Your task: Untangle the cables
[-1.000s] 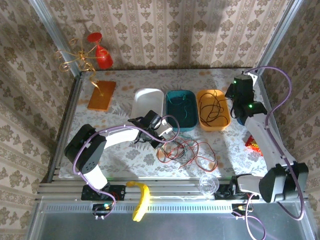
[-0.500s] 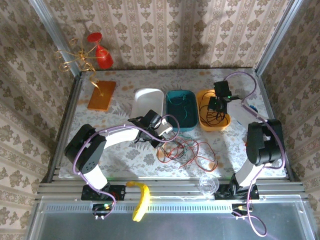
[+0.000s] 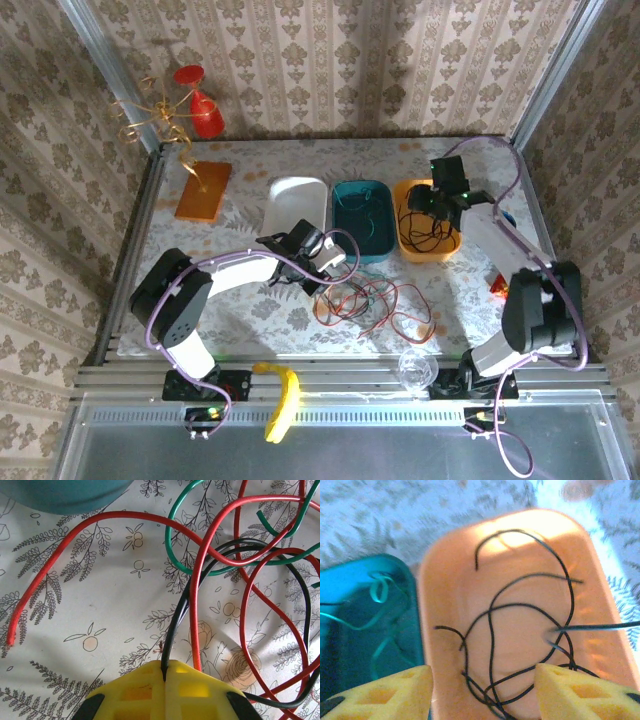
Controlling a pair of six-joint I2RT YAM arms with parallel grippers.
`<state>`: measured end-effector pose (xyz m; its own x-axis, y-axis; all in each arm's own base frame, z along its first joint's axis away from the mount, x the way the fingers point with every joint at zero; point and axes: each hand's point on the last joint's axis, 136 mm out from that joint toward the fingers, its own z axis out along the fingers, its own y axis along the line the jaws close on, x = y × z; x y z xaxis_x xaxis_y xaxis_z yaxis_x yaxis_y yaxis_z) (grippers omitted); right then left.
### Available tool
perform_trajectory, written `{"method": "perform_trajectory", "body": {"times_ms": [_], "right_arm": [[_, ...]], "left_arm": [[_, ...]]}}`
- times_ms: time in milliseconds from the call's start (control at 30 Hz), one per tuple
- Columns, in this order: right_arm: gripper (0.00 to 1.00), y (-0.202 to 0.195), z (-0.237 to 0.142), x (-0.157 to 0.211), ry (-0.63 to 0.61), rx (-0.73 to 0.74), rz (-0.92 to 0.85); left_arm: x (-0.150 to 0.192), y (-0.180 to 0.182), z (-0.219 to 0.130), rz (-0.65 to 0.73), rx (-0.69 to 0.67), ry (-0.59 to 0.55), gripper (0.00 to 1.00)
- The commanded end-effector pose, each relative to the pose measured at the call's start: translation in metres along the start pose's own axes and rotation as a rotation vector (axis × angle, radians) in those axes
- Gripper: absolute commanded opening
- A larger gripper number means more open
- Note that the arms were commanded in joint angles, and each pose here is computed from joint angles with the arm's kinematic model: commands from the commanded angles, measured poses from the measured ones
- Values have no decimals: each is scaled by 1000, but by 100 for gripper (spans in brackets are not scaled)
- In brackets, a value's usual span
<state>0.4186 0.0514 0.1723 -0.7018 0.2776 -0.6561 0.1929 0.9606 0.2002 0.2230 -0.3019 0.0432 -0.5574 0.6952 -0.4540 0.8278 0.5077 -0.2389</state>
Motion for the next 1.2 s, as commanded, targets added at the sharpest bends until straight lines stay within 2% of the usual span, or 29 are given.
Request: {"method": "perform_trajectory", "body": {"times_ms": [0, 133, 233, 467, 600, 1000, 1167], "right_arm": [[60, 7, -20, -4, -22, -36, -34], [60, 4, -21, -2, -4, -17, -63], [60, -10, -17, 2, 17, 52, -29], [58, -62, 13, 14, 109, 218, 202], [57, -80, 25, 14, 121, 229, 329], [57, -105, 35, 20, 122, 271, 472], [51, -108, 48, 26, 134, 267, 502]], "left_arm": [[-5, -3, -2, 2, 7, 4, 0], [-6, -4, 0, 7, 14, 8, 0], [-6, -3, -1, 9, 10, 8, 0], [-3, -4, 0, 0, 13, 13, 0], [-2, -3, -1, 2, 8, 13, 0], [3, -1, -1, 6, 10, 27, 0], [1, 0, -3, 12, 6, 27, 0]]}}
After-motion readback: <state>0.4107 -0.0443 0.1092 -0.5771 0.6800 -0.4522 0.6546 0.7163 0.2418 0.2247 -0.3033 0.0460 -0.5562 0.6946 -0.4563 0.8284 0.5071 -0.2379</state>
